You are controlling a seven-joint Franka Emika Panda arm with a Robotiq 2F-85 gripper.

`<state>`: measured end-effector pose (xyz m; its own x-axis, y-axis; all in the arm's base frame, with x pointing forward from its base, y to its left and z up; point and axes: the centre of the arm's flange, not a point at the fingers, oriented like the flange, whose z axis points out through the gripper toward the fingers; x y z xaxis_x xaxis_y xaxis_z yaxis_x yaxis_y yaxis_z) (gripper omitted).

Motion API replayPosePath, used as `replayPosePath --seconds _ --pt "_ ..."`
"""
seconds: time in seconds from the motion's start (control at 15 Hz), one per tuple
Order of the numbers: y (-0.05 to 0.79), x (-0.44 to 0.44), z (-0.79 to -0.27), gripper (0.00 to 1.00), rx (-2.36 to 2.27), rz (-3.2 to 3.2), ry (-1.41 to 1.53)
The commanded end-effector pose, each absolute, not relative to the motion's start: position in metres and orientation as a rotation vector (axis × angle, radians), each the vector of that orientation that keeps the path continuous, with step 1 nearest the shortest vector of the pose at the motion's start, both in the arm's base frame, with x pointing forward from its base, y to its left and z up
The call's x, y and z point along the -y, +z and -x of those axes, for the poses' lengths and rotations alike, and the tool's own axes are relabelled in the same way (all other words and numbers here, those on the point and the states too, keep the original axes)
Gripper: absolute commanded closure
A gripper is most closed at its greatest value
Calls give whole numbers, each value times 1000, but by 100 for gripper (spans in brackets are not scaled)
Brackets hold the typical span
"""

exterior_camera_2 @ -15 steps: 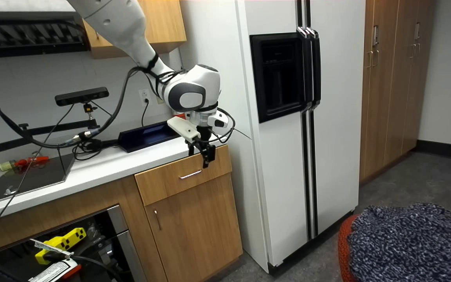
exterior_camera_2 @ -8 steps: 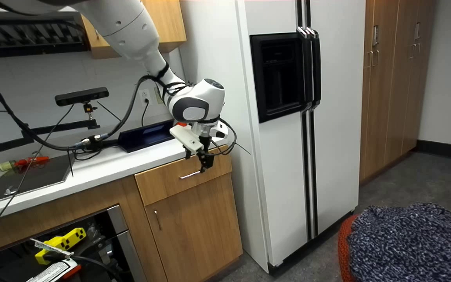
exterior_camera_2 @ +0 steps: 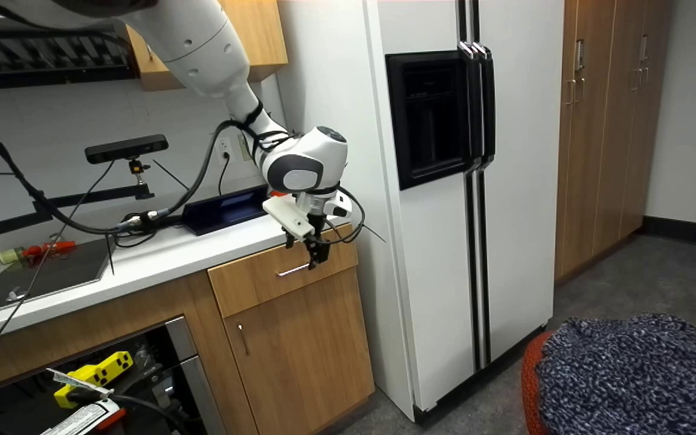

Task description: Open the top drawer of the cabinet to the right.

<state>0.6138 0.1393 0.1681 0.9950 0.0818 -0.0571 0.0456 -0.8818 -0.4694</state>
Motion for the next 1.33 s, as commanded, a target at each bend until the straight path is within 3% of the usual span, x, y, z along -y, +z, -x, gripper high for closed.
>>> replayPosePath --seconds 0.0,1.27 --pt "145 -152 -630 0 122 2631 147" --pt "88 -206 -689 0 211 2582 139"
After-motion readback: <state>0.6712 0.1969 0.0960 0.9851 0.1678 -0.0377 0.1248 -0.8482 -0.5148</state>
